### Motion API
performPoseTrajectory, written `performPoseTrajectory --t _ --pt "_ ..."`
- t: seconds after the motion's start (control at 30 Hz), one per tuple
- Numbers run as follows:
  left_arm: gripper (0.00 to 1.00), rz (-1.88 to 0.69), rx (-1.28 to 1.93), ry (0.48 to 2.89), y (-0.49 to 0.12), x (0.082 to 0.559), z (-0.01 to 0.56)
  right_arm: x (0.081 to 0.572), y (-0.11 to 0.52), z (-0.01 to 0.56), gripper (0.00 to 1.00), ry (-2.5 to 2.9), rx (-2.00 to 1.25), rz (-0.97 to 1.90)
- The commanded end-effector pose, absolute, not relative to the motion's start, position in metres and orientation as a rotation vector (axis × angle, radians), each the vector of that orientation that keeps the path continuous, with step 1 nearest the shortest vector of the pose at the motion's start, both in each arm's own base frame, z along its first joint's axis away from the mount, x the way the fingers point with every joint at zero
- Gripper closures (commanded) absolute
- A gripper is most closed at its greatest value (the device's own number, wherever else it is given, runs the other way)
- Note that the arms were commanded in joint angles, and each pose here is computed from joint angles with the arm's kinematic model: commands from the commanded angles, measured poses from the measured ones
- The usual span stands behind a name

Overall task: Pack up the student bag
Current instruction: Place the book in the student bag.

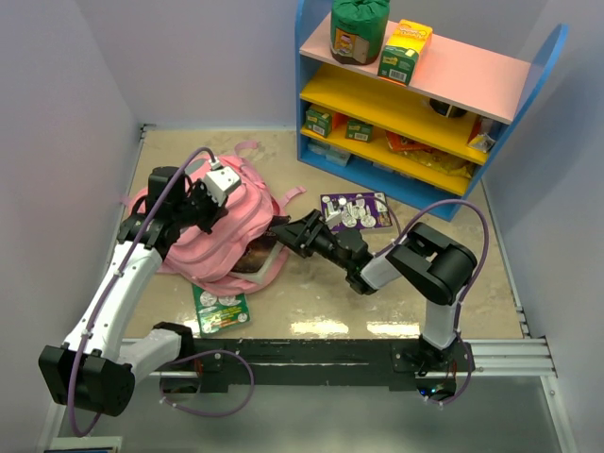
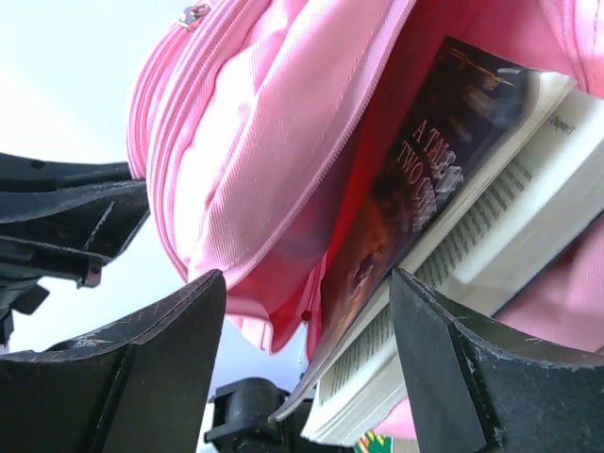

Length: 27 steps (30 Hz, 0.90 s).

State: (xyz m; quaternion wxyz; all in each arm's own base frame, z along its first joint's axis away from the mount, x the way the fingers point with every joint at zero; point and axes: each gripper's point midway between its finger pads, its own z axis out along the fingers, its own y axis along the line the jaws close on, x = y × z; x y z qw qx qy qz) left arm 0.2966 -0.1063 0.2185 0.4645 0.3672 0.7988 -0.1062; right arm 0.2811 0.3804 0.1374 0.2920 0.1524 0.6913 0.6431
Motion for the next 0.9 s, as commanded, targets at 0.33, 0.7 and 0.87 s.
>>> performPoseTrajectory --t 0.33,0.7,0.87 --pt "1.0 -0.269 0.893 1.754 -0.117 0.3 0.275 0.292 0.38 0.113 0.3 2.082 0.306 1.412" --pt "1.0 -0.271 0.887 1.75 -0.117 0.301 0.277 0.297 0.372 0.108 0.31 2.179 0.26 1.235" --pt "1.0 -0.263 0.886 1.756 -0.116 0.301 0.274 0.296 0.365 0.107 0.31 2.195 0.269 1.19"
